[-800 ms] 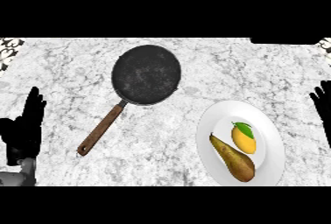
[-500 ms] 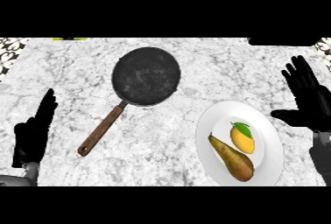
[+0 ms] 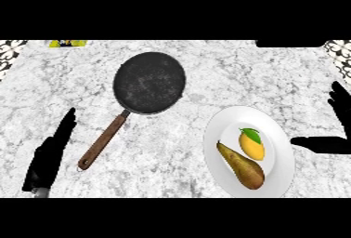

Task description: Pick the lemon from the plate and place it in the pan

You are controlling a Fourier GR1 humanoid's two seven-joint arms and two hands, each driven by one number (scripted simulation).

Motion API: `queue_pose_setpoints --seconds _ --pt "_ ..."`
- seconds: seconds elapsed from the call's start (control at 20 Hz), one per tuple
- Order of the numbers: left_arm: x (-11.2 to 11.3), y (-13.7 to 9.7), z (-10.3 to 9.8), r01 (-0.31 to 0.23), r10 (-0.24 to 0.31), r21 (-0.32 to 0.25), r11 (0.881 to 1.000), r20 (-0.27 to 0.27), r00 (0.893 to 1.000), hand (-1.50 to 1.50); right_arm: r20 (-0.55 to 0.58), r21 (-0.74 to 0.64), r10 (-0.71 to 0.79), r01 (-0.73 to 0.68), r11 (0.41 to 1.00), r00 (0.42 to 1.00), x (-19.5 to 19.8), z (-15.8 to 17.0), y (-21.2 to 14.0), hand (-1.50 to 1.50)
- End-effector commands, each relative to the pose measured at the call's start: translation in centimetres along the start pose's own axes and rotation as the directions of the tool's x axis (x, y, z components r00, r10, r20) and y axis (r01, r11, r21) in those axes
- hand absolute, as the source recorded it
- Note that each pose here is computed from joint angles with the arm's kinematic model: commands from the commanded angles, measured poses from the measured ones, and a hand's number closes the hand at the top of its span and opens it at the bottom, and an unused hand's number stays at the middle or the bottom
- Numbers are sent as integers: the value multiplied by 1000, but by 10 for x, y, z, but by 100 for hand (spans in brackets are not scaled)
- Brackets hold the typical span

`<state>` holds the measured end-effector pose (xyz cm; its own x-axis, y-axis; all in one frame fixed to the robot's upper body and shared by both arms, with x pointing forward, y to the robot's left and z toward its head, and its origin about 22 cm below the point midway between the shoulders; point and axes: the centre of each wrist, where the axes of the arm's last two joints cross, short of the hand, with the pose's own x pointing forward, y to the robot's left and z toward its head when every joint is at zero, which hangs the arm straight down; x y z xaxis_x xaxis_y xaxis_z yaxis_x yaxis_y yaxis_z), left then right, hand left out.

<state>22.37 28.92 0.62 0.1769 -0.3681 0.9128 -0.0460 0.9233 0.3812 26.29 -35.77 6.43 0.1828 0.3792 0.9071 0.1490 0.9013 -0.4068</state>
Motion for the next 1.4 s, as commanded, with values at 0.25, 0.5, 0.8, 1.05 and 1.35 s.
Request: queue_pose_setpoints --seconds 0.25,0.5,0.8,1.05,1.35 --pt "6 3 0 17 -17 -21 1000 17 1000 0 -6 237 405 -392 889 914 57 2 -21 -150" --pt "4 -17 -5 21 -21 -39 999 13 1000 0 64 404 427 -414 816 902 107 -1 -7 -150" --pt "17 -14 -2 1 -1 -15 1000 9 1000 0 57 482 505 -466 742 861 119 -1 39 -150" --pt "13 3 -5 -11 11 -40 999 10 1000 0 -2 548 557 -465 696 831 145 -31 49 -150" --pt "-8 -10 2 -2 3 -33 999 10 1000 0 21 623 677 -540 567 736 151 -20 77 -150"
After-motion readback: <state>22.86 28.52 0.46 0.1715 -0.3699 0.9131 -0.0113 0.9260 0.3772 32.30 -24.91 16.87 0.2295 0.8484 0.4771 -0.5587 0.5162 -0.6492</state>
